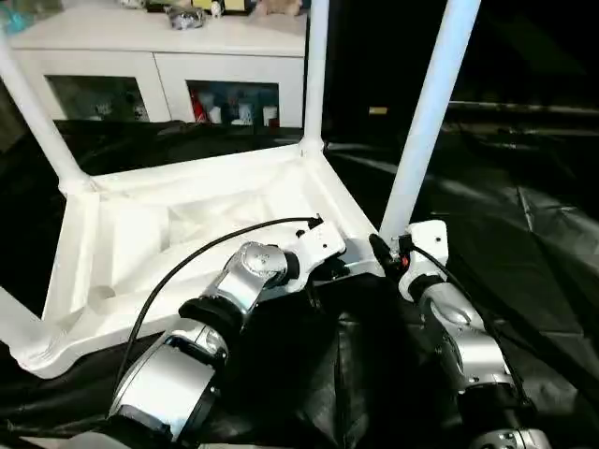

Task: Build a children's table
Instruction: Rotate leg to tighten

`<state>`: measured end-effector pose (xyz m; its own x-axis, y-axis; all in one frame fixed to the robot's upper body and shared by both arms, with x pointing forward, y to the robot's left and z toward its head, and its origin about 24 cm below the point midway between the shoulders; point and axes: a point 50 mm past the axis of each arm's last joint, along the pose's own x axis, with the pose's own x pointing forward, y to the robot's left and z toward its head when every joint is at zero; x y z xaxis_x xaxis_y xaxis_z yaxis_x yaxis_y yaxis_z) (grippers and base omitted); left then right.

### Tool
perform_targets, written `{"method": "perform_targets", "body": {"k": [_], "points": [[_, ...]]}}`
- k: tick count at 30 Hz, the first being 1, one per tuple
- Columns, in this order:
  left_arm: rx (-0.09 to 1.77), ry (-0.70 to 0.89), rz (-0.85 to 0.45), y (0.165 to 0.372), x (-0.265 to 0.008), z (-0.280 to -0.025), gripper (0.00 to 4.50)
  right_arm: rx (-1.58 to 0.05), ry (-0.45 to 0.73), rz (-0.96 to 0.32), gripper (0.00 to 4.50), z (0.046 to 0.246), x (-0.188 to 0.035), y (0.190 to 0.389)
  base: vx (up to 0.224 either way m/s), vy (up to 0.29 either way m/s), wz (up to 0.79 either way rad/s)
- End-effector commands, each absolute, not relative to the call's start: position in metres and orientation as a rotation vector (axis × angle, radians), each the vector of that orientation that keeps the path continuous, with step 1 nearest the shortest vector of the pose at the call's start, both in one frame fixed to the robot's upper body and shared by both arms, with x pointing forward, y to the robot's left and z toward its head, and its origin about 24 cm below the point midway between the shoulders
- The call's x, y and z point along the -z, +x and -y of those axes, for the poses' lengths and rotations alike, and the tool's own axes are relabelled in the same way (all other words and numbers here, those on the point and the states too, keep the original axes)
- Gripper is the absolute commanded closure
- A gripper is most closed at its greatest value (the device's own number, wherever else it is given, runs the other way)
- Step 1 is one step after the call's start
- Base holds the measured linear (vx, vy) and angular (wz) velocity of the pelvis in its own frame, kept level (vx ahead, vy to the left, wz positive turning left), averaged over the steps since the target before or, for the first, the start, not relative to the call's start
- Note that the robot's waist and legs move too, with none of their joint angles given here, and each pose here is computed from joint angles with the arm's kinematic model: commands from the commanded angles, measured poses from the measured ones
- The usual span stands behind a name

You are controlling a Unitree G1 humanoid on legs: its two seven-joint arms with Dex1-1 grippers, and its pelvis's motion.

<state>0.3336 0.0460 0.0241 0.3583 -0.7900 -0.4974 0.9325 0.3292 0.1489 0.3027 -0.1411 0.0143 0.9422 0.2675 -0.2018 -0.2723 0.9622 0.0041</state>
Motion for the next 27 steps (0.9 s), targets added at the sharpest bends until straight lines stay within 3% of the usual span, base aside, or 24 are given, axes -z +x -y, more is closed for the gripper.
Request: {"method": "perform_targets", "body": {"k": [1, 9, 14, 19, 27], "points": [[1.232, 0.453, -0.448, 0.319, -0.005, -0.041, 4.5, -0.528, -0.039, -0.283, 1.49, 0.105, 0.001, 0.291, 0.0, 0.0, 0.0], [1.412, 0.482, -0.483, 0.314, -0.009, -0.084, 4.5, -0.906, -0.102, -0.22, 1.49, 0.141, -0.03, 0.284, 0.0, 0.0, 0.0], [1.493, 0.486, -0.557, 0.309, -0.011, -0.109, 4.5, -1.04, -0.18, -0.245, 1.49, 0.16, -0.037, 0.284, 0.0, 0.0, 0.0], [1.526, 0.502, -0.636, 0.303, -0.016, -0.135, 4.5, -1.16, -0.222, -0.273, 1.49, 0.163, -0.042, 0.284, 0.0, 0.0, 0.0], [1.432, 0.499, -0.68, 0.297, -0.025, -0.171, 4.5, -1.242, -0.199, -0.235, 1.49, 0.135, -0.041, 0.287, 0.0, 0.0, 0.0]]}}
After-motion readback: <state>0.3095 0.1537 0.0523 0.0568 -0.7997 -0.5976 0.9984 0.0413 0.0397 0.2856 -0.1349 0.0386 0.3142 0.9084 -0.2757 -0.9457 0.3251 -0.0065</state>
